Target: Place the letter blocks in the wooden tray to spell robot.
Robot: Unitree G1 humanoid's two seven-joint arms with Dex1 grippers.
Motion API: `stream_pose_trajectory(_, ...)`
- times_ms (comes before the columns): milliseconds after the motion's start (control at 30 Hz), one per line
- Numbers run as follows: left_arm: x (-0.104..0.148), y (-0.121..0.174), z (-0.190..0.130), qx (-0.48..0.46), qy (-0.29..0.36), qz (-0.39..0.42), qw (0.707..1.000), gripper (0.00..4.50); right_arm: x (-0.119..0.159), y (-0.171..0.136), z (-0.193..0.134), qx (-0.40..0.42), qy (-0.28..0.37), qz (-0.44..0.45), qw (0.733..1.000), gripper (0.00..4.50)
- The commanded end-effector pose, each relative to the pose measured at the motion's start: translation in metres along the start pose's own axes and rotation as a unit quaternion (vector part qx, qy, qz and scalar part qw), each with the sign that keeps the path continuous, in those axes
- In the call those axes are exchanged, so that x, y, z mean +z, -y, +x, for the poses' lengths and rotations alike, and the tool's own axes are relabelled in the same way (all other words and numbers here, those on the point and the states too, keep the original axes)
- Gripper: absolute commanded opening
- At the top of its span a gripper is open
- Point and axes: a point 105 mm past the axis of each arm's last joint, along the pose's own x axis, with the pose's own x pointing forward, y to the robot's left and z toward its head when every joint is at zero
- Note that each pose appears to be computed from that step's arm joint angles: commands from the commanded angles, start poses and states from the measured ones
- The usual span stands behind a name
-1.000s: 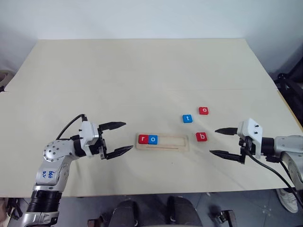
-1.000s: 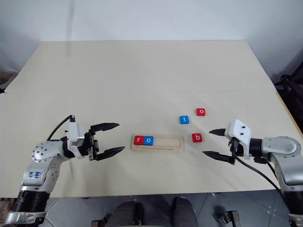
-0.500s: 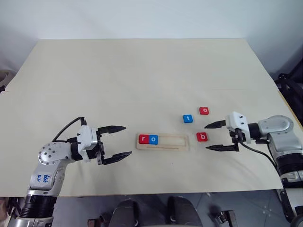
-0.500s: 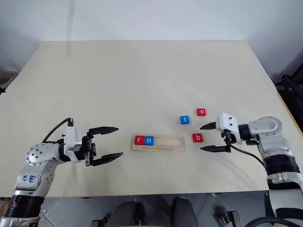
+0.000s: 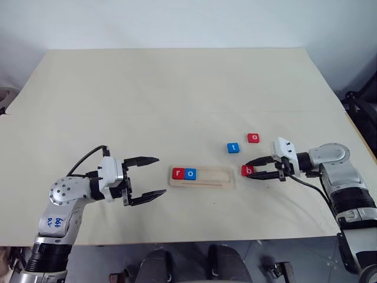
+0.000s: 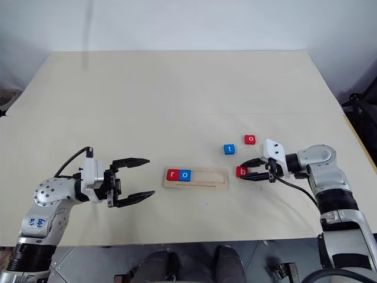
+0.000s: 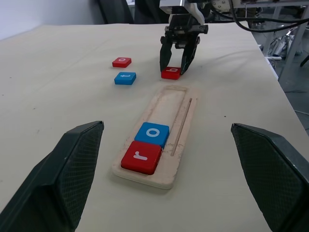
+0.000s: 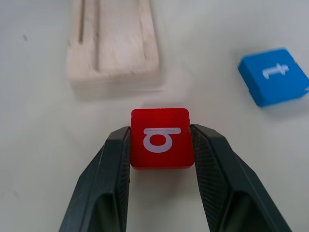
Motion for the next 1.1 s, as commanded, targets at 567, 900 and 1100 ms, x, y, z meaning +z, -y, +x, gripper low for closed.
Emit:
stream_pose_trajectory(567, 0.001, -0.002, 0.000, 0.024, 0.007, 0.000, 1.000, 4.50, 0.064, -0.028, 0.086, 0.016, 0.054, -0.028, 0.998, 1.46)
stream_pose_trajectory(900, 0.000, -0.001, -0.001, 0.032, 0.005, -0.001, 0.999, 4.50, 0.066, -0.023, 0.095, 0.018, 0.045, -0.039, 0.998, 1.46)
stream_pose_trajectory(1100, 0.001, -0.001, -0.001, 0.036, 0.006, 0.000, 0.999, 4.50, 0.065, -0.026, 0.094, 0.033, 0.039, -0.032, 0.998, 1.46)
